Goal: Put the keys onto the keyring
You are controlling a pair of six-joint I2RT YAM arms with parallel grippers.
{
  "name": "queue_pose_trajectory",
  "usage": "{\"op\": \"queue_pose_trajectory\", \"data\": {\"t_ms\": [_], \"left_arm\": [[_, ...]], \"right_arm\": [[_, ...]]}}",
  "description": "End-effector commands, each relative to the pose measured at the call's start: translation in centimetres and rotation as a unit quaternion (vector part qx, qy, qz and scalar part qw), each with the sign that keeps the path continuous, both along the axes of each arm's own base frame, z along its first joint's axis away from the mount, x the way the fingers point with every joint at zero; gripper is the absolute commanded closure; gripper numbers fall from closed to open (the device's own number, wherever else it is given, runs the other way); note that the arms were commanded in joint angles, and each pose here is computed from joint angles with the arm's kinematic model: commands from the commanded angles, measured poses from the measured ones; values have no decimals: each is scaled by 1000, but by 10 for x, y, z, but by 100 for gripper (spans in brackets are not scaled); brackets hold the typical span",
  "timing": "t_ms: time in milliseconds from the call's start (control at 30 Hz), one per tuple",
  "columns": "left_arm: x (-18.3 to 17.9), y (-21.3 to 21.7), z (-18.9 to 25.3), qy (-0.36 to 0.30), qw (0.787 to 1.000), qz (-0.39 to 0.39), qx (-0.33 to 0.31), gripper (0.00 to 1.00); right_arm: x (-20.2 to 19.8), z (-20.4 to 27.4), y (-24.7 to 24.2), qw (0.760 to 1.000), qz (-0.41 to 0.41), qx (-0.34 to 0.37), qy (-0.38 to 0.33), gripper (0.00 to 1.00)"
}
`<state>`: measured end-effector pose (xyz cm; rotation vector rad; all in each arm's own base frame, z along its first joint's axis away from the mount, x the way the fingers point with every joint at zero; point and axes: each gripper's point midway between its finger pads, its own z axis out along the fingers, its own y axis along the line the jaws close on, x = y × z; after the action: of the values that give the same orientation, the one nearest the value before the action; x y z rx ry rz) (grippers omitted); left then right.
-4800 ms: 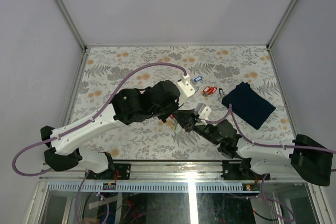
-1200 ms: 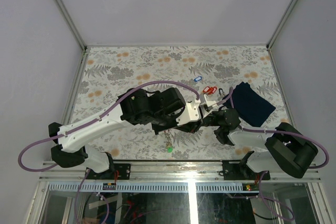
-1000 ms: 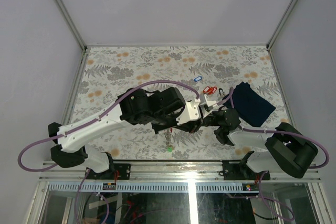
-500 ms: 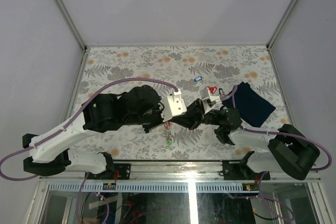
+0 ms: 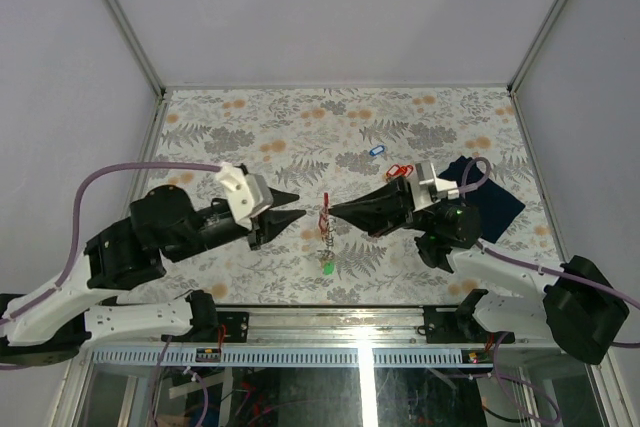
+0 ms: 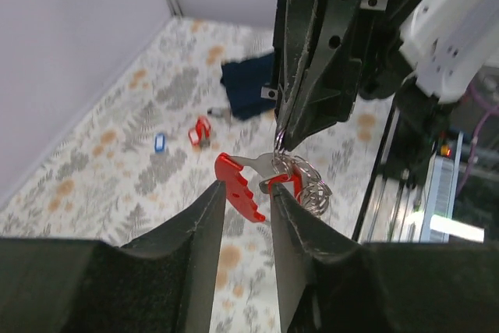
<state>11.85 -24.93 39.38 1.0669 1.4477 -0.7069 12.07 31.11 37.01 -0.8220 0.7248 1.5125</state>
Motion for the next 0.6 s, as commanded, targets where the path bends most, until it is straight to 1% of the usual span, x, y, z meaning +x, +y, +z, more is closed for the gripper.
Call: {"op": "queue_pose_trajectory", "data": {"t_ms": [0,67,167,367,467,567], "left_arm": [[-7,-9,60,-45,985,-24,-163,69],[-14,-13,63,-49,982,-45,-177,67],[-24,-23,65,-52,979,-83,-180,66],[-39,-40,74,-68,970,-142,-186,67],[-44,-44,76,-74,967,-161,-181,68],[-43,-45,73,-72,969,-161,-174,70]], "right_arm": [[-26,74,-32,989,-9,115,-97,100],[-32,84,-36,987,-2,123,-107,100],[-41,95,-41,984,6,133,-121,100],[-52,100,-45,981,25,130,-140,100],[-54,100,-46,981,25,131,-142,100],[-56,101,-49,980,24,134,-145,100]]}}
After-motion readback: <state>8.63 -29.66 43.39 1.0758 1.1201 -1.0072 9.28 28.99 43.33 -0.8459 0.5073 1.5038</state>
